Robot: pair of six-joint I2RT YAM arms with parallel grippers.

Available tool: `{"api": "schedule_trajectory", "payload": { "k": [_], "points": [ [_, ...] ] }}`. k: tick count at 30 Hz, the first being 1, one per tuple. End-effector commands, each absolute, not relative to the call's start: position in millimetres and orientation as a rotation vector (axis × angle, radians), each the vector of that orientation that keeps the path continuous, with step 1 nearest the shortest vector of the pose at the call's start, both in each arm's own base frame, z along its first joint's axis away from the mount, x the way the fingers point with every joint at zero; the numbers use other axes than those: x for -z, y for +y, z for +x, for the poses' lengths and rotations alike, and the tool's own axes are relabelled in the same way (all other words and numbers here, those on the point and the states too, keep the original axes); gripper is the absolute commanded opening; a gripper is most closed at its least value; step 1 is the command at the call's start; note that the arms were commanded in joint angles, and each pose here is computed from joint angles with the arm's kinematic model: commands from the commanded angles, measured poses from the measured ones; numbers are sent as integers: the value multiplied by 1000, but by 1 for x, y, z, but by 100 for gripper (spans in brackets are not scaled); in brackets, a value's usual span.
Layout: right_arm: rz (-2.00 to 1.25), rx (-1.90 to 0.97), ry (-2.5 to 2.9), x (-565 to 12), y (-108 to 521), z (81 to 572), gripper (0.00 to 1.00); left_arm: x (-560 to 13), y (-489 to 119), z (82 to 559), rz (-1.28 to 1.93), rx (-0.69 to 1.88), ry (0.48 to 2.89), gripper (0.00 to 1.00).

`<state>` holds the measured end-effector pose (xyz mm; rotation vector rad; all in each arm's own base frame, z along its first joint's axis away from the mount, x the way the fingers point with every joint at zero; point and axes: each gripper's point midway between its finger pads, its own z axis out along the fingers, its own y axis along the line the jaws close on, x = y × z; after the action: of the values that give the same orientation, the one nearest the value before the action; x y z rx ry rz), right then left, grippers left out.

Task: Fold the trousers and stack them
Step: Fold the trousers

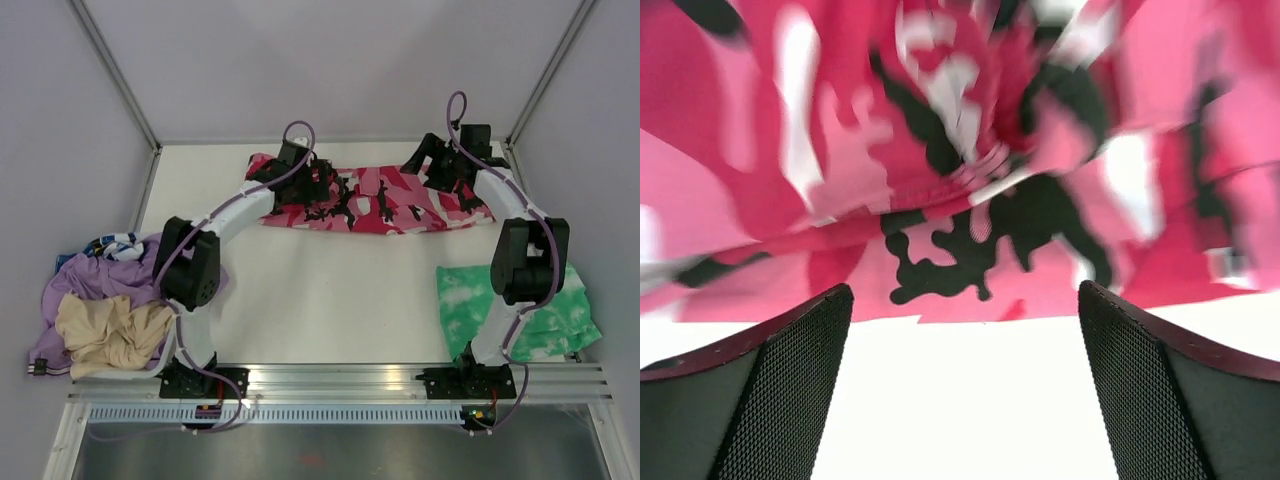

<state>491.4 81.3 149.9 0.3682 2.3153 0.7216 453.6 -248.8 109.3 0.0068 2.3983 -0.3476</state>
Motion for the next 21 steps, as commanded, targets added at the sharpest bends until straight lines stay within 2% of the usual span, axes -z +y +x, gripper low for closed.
{"api": "schedule_trajectory", "payload": {
  "k": [1, 4, 6, 9, 13, 14, 21],
  "points": [
    [202, -899, 2201, -190, 150, 514, 97, -210, -218, 473, -69, 408, 2183, 99],
    [131, -970, 2180, -194, 200, 524, 97, -188, -184, 490, -280, 460, 2229, 99],
    [117, -1023, 2181, -188, 235, 530, 97, -176, -184, 497, -301, 550, 2261, 98],
    [135, -1071, 2159, -175, 274, 544, 97, -165, -204, 510, -82, 633, 2231, 93],
    [186, -1001, 2209, -140, 294, 562, 97, -157, -238, 507, 234, 574, 2184, 93],
    [210, -968, 2234, -121, 295, 567, 97, -154, -241, 510, 263, 575, 2170, 93],
    [216, -921, 2237, -110, 299, 578, 97, -141, -261, 522, 396, 657, 2096, 93]
  ]
}}
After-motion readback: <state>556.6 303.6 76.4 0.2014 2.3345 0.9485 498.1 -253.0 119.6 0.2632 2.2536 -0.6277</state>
